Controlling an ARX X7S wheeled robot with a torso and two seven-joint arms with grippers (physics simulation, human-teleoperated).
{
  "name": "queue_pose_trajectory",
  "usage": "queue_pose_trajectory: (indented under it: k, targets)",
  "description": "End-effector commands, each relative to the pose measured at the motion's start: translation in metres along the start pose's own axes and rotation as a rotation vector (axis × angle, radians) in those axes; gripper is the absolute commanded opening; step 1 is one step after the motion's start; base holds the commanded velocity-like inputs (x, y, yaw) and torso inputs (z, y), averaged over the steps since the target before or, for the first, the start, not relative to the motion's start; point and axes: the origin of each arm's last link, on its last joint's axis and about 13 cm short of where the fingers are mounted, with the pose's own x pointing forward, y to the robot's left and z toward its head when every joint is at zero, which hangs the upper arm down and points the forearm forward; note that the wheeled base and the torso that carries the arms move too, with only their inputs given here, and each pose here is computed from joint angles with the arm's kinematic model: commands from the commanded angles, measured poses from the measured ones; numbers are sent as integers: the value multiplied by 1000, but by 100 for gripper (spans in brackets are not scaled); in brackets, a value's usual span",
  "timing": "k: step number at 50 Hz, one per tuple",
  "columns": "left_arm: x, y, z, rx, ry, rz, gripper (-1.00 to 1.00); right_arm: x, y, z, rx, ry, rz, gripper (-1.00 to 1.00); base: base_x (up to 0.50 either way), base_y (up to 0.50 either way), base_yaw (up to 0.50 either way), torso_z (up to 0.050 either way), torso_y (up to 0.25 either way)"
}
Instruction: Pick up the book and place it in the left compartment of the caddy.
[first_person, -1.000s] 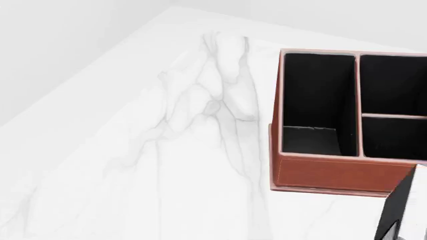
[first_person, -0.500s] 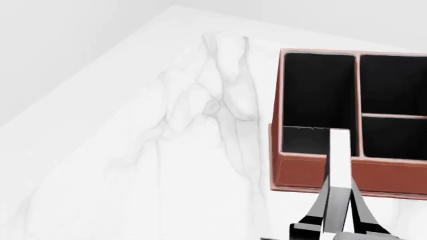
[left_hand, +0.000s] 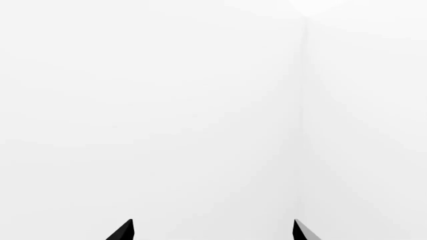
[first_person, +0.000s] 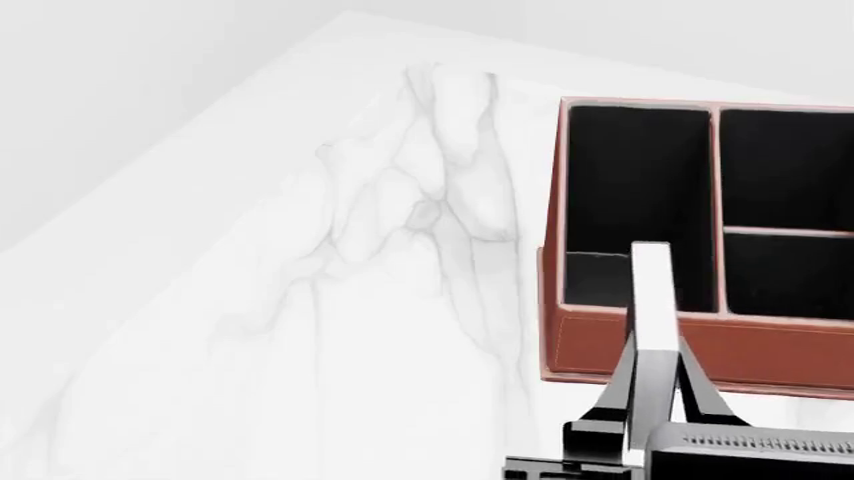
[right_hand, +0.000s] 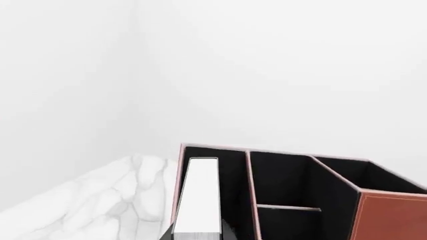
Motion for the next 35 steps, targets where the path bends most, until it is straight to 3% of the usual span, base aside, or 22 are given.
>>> queue_pose_trajectory:
  k: [1, 11, 35]
  targets:
    - [7, 2, -7, 9, 41, 19, 100, 2, -8, 37, -54, -159, -38, -100, 0, 0, 0, 0, 11]
    - [7, 2, -6, 7, 40, 19, 100, 10, -8, 58, -97, -190, -41, -100, 0, 0, 0, 2, 1]
    - [6, 2, -6, 4, 42, 23, 100, 86, -5, 70, -104, -180, 43, -100, 0, 0, 0, 0, 1]
